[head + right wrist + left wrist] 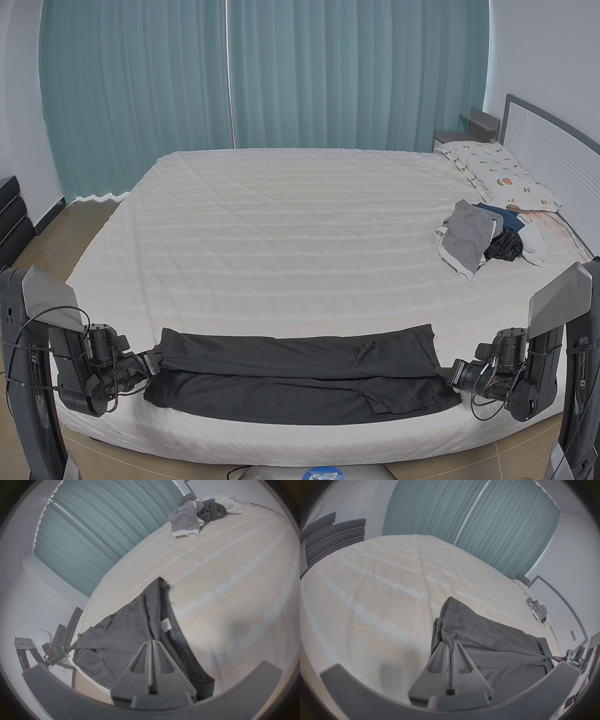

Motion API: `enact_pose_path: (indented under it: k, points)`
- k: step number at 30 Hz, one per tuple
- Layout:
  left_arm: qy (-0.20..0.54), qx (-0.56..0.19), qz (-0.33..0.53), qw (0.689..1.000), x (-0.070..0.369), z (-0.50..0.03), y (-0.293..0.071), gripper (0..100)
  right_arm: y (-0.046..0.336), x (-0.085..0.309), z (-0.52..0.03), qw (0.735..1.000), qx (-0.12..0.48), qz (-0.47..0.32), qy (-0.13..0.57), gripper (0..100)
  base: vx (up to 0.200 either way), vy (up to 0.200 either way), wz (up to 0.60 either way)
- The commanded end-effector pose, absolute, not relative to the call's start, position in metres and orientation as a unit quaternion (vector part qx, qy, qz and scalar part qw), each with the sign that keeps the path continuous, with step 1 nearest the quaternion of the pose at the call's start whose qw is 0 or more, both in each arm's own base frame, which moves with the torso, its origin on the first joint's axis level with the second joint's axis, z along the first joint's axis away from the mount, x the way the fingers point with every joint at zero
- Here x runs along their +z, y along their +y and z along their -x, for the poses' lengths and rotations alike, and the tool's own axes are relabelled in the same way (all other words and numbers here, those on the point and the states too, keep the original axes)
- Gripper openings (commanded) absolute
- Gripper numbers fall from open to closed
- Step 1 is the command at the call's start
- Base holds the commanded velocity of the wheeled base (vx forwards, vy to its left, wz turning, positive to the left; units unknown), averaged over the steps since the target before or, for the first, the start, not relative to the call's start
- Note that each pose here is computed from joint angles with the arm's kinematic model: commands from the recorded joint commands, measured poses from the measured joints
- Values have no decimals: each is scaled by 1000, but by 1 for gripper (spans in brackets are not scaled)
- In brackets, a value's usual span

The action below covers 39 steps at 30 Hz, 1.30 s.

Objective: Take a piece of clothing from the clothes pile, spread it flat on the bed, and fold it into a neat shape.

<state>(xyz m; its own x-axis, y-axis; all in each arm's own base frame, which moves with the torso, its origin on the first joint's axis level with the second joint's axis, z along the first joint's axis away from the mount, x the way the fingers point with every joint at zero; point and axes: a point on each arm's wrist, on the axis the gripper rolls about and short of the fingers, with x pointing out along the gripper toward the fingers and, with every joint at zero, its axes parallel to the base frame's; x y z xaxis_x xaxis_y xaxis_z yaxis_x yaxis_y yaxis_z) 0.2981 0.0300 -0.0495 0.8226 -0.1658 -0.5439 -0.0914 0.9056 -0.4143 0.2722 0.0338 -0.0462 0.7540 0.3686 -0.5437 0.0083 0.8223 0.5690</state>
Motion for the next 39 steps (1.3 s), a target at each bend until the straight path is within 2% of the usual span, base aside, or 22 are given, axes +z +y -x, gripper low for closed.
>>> enact_pose_path:
  k: [1, 5, 6, 7, 8, 18, 21, 24, 28, 33, 39]
  points:
    - [312, -18, 218, 925, -62, -293, 28, 0, 35, -48, -270, 891, 102, -281, 341, 0, 0, 0, 0]
    - [312, -18, 218, 925, -61, -289, 28, 0, 32, -49, -270, 891, 95, -283, 341, 0, 0, 0, 0]
    - [315, -17, 218, 923, -61, -287, 28, 100, 31, -50, -269, 891, 92, -283, 342, 0, 0, 0, 0]
    - [317, -16, 218, 923, -61, -286, 28, 100, 30, -50, -270, 891, 92, -283, 342, 0, 0, 0, 0]
    - [321, -15, 218, 922, -61, -283, 27, 100, 29, -50, -270, 891, 90, -284, 341, 100, 0, 0, 0]
    - [310, -9, 209, 927, -50, -278, 31, 100, 27, -39, -272, 898, 89, -287, 321, 100, 0, 0, 0]
    - [292, -3, 215, 932, -39, -279, 36, 100, 27, -29, -274, 896, 87, -310, 305, 100, 0, 0, 0]
    - [264, 8, 229, 937, -26, -283, 44, 100, 26, -14, -280, 884, 81, -365, 281, 100, 0, 0, 0]
    - [241, 12, 254, 937, -20, -292, 46, 100, 27, -14, -286, 876, 78, -390, 274, 100, 0, 0, 0]
    - [223, -2, 275, 935, -17, -311, 32, 100, 29, -23, -299, 875, 80, -395, 270, 100, 0, 0, 0]
    - [221, 46, 287, 931, -32, -351, 11, 100, 30, -37, -312, 864, 72, -419, 271, 100, 0, 0, 0]
